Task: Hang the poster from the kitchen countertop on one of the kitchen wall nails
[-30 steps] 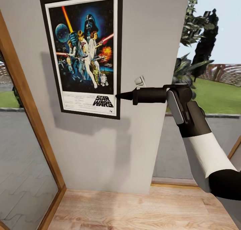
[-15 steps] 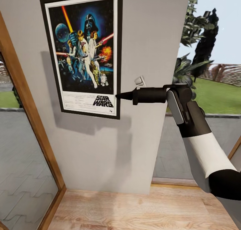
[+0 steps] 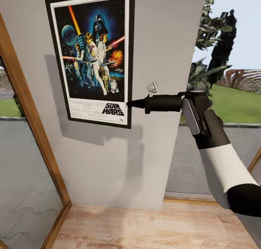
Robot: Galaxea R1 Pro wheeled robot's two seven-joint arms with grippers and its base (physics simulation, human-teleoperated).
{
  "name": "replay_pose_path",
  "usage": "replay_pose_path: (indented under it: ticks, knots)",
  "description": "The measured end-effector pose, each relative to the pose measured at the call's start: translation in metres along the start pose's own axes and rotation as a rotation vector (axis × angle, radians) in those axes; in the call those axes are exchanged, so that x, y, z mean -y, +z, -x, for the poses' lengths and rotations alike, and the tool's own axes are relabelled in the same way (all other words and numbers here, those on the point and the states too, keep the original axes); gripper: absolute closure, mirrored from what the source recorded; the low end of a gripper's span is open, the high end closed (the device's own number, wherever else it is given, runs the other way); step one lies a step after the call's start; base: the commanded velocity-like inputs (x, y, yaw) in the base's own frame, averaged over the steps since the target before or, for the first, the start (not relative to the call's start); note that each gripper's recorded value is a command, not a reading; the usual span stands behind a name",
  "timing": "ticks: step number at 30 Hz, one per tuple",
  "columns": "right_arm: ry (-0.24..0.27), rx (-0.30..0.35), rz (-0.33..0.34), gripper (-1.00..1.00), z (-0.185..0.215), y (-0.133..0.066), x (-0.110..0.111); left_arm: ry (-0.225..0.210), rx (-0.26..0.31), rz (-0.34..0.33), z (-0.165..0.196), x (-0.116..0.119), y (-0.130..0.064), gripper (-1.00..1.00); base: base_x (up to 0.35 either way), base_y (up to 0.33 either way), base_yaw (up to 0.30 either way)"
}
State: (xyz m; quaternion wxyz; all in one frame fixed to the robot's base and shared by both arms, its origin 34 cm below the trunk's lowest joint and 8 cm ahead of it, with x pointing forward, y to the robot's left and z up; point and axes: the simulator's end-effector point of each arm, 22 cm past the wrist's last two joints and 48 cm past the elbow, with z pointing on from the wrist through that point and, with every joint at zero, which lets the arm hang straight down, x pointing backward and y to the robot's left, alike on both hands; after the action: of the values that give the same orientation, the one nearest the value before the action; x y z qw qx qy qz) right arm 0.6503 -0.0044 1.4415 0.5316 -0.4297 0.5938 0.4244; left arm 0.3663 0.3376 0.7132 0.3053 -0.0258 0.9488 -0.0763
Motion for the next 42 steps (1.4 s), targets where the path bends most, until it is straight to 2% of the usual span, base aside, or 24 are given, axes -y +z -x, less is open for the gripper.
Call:
replay_pose_path:
  ticks: [12,23,42]
  knots:
    - [0.015,-0.005,-0.004,1.0,-0.0078,0.0007,0.0033,0.0,0.0,0.0,0.0001,-0.0001,0.0,-1.0,0.0,0.0,0.0]
    - [-0.006,0.009,-0.004,1.0,-0.0055,0.0005,0.004,0.0,0.0,0.0,0.0,0.0,-0.0001,-1.0,0.039,0.0,0.0]
    - [-0.005,0.01,-0.006,1.0,-0.0062,0.0004,0.0053,0.0,0.0,0.002,0.0,-0.0004,0.0,-1.0,0.012,0.0,0.0]
